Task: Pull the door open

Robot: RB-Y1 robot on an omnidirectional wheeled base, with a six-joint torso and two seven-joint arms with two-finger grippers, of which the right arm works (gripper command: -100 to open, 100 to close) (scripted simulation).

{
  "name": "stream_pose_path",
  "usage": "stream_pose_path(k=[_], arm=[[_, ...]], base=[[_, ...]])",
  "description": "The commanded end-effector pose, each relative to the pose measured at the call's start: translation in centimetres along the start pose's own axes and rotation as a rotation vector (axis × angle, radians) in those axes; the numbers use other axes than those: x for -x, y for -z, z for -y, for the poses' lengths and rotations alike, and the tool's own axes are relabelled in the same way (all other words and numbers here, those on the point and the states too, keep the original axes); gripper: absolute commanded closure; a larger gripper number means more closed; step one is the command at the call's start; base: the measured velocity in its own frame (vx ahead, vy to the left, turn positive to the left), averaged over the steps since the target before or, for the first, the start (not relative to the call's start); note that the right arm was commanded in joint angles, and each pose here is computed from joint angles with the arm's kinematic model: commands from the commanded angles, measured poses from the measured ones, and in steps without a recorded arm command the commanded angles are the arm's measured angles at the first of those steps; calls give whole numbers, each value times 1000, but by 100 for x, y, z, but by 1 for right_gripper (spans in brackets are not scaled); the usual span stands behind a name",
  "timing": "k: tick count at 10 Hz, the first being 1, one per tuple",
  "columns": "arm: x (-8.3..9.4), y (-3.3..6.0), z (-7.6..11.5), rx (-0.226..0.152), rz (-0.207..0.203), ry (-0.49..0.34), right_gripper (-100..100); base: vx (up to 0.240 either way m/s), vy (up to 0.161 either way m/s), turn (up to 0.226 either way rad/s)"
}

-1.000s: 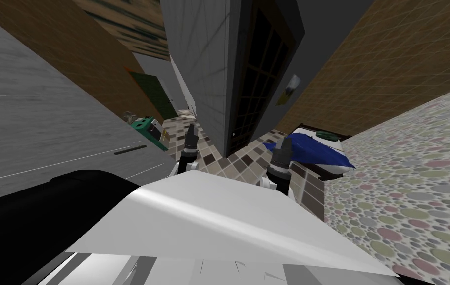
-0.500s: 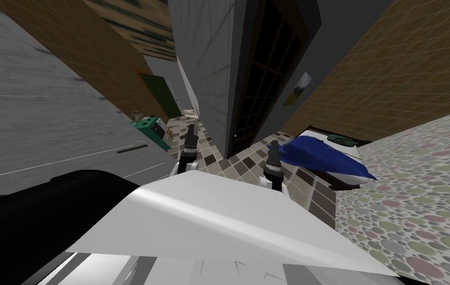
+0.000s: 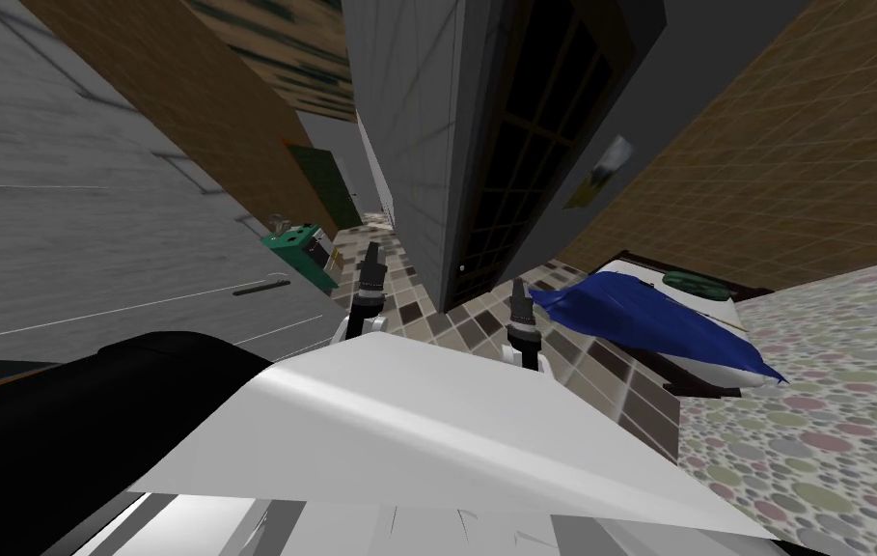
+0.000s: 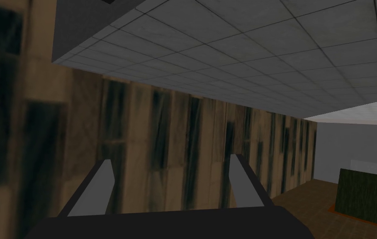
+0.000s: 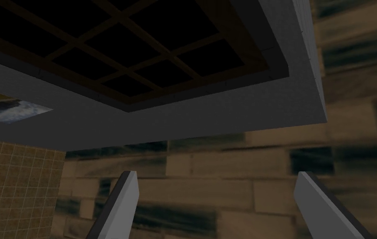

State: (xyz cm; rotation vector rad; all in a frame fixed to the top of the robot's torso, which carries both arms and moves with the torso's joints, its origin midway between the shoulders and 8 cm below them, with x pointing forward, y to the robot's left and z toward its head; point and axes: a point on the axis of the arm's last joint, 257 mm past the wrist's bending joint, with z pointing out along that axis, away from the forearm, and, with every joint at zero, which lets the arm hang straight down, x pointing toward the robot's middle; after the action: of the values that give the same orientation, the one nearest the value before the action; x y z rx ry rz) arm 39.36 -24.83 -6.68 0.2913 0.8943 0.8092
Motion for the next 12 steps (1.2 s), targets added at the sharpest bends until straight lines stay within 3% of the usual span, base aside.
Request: stream_pose_path(k=[1, 6, 9, 12], arm=[[-87, 55, 118, -15, -25, 32, -100], [-479, 239, 490, -54, -122, 172, -100], [-747, 417, 752, -85, -195, 250, -100], [-910, 538, 903, -100, -242, 301, -100]], base=[[47, -30, 62], [87, -41, 143], [94, -49, 142], [63, -41, 92]])
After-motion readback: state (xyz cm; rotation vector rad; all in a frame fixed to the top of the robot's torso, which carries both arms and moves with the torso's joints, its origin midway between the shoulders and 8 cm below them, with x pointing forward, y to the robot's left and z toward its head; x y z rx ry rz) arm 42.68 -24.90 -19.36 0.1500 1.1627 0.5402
